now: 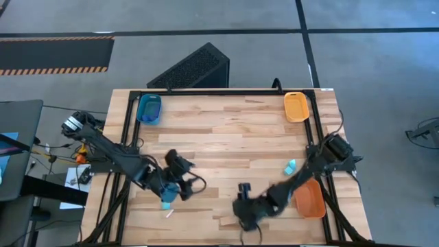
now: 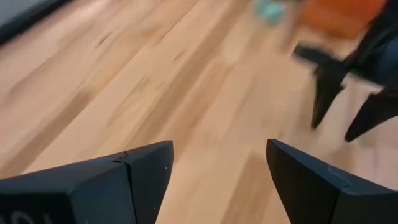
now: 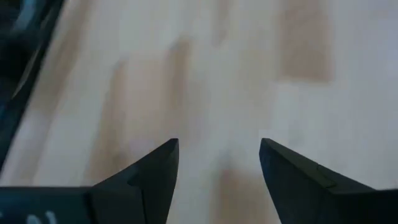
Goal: Sort & place blocks by color
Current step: Put the top left brown block into the yellow bin
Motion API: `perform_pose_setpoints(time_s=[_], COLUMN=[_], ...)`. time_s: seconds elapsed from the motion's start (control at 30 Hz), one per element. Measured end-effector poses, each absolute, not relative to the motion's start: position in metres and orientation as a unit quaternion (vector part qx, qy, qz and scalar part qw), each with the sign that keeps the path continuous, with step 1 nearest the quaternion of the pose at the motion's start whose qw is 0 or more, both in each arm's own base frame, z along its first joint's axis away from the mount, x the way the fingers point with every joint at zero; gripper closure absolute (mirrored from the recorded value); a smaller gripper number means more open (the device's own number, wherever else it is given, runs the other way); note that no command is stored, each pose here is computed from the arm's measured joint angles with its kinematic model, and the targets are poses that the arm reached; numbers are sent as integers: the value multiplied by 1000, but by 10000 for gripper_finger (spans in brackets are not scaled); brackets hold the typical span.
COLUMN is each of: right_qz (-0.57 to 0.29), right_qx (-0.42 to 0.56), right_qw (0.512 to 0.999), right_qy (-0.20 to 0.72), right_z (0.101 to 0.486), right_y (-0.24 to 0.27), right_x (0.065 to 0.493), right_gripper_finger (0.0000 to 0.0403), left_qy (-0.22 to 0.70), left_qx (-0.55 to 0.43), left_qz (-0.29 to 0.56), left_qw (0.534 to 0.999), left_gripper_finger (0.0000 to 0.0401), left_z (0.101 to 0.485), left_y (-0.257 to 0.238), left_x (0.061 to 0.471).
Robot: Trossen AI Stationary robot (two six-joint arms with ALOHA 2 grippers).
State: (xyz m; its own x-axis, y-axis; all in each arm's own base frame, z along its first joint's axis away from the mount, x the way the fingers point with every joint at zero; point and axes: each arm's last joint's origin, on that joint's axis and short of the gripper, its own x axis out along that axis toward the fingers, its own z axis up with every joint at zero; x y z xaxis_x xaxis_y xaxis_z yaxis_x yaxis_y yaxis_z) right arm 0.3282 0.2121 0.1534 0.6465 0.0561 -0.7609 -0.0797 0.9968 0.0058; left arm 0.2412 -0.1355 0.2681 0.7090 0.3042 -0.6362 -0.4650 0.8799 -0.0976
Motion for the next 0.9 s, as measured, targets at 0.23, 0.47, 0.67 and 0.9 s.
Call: perform_pose_setpoints(time_s=[0.23, 0.47, 0.67, 0.9], right_qz=[-14, -87, -171, -235], right_qx=[60, 152, 278, 288], right_qw=[918, 926, 892, 867], right_qy=[391, 335, 312, 332], right_z=[172, 178, 203, 250], right_y=[178, 139, 101, 62], right_x=[347, 372, 386, 370], right_gripper_finger=[154, 154, 154, 154], left_qy=[401, 528, 586, 562], left_qx=[-182, -218, -241, -310], left_qz=[344, 371, 401, 412], left_qw=[830, 733, 662, 647], left_gripper_finger=[154, 154, 154, 154], left_z=[253, 185, 167, 156], left_y=[-113, -87, -54, -21], left_x=[204, 186, 181, 175])
